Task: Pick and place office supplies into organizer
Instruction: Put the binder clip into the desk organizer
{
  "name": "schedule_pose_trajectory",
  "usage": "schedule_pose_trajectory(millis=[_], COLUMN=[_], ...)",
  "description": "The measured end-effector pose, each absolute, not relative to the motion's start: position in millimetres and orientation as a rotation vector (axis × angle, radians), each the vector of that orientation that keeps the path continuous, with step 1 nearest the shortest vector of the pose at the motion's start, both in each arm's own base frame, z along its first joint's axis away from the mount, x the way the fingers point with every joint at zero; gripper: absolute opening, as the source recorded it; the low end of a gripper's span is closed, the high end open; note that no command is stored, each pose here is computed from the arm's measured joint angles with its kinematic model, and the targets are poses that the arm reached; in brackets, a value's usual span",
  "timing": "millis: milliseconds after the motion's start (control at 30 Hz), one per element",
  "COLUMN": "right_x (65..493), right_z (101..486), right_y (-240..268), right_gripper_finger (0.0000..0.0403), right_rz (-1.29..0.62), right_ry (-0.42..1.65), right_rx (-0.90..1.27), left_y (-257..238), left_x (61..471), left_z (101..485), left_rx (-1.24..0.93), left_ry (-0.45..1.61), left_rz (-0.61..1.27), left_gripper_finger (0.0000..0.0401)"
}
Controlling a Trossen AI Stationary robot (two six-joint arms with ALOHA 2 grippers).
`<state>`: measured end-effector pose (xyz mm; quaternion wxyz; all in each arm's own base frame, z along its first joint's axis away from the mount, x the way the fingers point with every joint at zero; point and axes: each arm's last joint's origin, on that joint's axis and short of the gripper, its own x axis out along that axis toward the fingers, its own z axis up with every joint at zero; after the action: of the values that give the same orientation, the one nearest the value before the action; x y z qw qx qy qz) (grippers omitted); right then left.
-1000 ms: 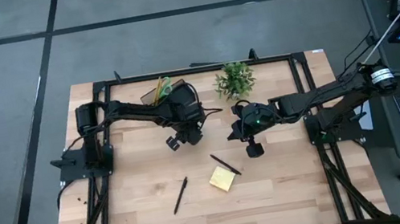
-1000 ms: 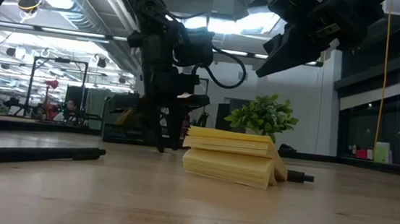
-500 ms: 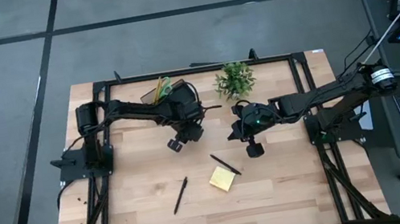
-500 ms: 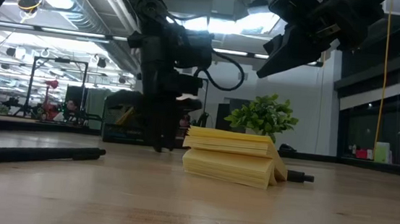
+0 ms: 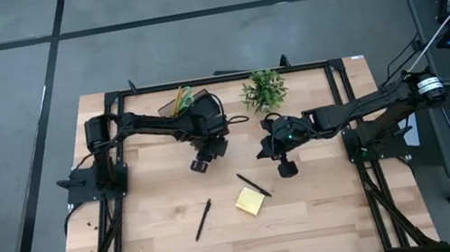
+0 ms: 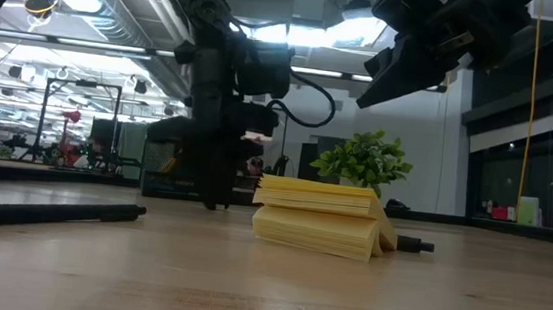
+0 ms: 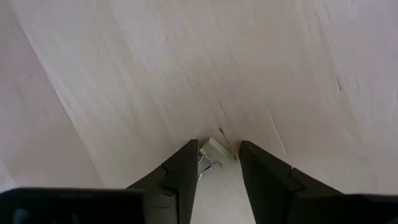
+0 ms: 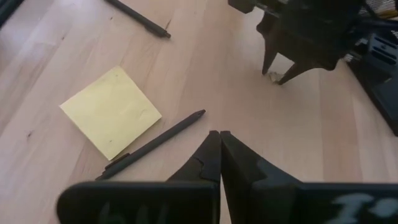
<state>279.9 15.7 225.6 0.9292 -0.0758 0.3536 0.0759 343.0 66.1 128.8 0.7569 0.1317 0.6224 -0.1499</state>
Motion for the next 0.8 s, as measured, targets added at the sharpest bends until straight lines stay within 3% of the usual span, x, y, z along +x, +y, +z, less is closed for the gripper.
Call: schedule_pose_trajectory(millis=[533, 800], right_x=[279.9, 280.2], right_z=[225.8, 226.2], right_y=[16.4, 16.4], right_gripper_finger=[0.001, 0.001], right_rz=[0.179, 0.178], right_ry=[0.721, 0.716], right_rx=[-0.143, -0.142], left_y=[65.7, 65.8], left_x=[342.0, 342.4], left_z=[128.6, 130.5], left_rx=[-0.015, -0.044], left_ry=[1.393, 1.378], left_rz=[-0.082, -0.053], left_gripper_finger=[0.0118, 0.0118])
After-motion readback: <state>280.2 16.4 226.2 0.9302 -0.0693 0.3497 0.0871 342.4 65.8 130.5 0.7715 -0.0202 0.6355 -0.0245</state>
